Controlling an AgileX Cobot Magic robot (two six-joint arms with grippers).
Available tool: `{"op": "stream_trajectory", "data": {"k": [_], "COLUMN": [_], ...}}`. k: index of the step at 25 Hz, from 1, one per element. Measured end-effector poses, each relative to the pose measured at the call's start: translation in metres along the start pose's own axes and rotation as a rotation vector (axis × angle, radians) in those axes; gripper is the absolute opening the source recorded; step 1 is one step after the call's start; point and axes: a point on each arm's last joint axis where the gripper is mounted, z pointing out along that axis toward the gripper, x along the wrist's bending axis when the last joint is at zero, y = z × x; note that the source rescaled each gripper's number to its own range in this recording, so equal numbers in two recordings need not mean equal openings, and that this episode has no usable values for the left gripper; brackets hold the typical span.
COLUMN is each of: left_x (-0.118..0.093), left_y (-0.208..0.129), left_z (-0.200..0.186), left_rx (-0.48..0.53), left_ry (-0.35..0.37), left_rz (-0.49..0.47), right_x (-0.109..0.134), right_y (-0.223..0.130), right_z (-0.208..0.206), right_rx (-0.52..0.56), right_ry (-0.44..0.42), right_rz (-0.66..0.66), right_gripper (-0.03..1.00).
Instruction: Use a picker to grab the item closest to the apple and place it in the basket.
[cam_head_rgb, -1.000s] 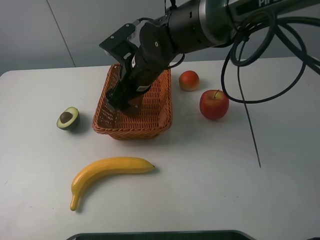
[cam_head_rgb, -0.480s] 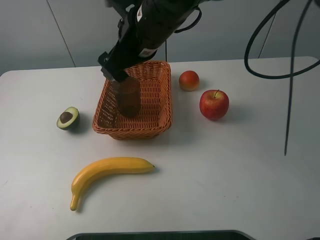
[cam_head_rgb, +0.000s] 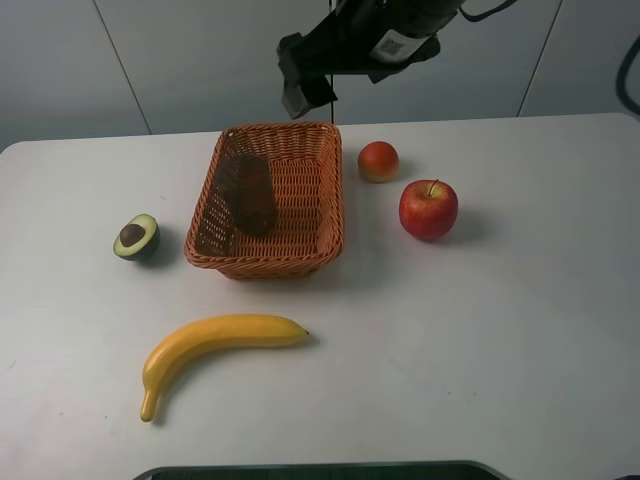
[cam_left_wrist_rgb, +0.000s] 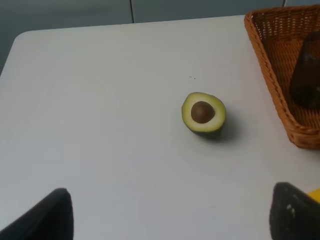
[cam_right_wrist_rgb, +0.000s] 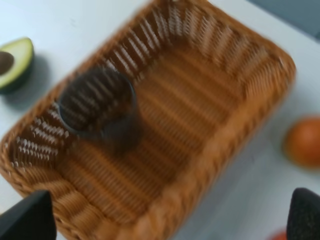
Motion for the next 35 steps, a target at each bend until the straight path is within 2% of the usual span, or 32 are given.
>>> {"op": "stream_trajectory", "data": {"k": [9, 14, 19, 24, 35], "left_x": [0.0, 0.0, 0.0, 0.0, 0.0], "left_y": [0.0, 0.0, 0.0, 0.0, 0.0], "left_z": [0.0, 0.0, 0.0, 0.0, 0.0], "left_rx": [0.0, 0.0, 0.0, 0.0, 0.0], "left_ry": [0.0, 0.0, 0.0, 0.0, 0.0], "left_rz": [0.0, 0.0, 0.0, 0.0, 0.0], "right_x": [-0.06, -0.091, -0.104, -0.097, -0.052], "right_y": [-0.053, -0.094, -0.14, -0.173, -0.235], "right_z": [-0.051, -0.091, -0.133, -0.168, -0.195], "right_rx": [0.113, 0.097, 0.068, 0.014, -0.178], "right_ry": [-0.123, -0.224, -0.328, -0.435, -0.463], "right_rz": [0.228, 0.401, 0.533, 0.573, 0.522], "right_gripper": [1.0, 1.0, 1.0, 1.0, 1.0]}}
